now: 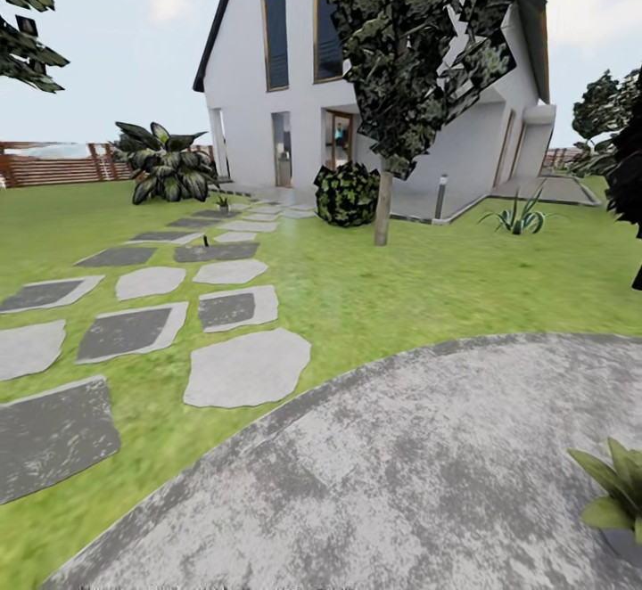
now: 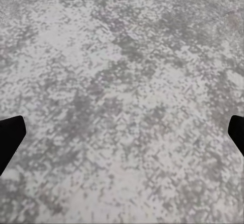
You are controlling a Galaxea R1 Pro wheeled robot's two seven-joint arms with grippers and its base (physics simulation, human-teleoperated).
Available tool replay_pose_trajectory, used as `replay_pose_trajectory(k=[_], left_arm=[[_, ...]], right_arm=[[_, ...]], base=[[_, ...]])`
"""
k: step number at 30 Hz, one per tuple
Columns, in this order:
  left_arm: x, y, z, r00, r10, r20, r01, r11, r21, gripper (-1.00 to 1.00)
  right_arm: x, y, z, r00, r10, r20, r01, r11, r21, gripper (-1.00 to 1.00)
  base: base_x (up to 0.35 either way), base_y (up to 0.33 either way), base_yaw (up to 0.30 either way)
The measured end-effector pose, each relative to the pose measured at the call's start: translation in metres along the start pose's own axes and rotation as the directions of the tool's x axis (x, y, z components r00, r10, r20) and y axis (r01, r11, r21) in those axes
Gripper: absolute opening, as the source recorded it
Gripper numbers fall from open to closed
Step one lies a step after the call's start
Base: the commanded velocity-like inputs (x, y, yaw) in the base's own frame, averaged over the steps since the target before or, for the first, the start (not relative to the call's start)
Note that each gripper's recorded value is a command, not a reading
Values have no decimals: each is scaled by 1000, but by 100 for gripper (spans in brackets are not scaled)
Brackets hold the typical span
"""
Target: Pick up the pesticide atomizer in the garden and spray insectifuge to fully cover both potted plants in the garden.
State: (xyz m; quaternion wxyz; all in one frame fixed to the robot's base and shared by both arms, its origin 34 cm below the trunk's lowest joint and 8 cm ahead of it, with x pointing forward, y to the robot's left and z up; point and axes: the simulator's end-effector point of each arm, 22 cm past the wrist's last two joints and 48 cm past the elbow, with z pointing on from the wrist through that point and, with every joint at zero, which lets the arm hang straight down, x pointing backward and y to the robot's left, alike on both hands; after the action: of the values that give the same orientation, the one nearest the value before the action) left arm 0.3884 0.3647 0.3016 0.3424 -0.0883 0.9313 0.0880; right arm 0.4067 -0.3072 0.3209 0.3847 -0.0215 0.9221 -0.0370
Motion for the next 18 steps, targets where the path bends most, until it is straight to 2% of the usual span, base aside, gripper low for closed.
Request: replay_pose_trajectory(k=[18], left_arm=[[40,-2,24,1000,5,-17,-5,1000,-1,100]], right_arm=[[42,4,21,1000,-2,-17,2,1000,-1,100]], base=[[0,0,218]])
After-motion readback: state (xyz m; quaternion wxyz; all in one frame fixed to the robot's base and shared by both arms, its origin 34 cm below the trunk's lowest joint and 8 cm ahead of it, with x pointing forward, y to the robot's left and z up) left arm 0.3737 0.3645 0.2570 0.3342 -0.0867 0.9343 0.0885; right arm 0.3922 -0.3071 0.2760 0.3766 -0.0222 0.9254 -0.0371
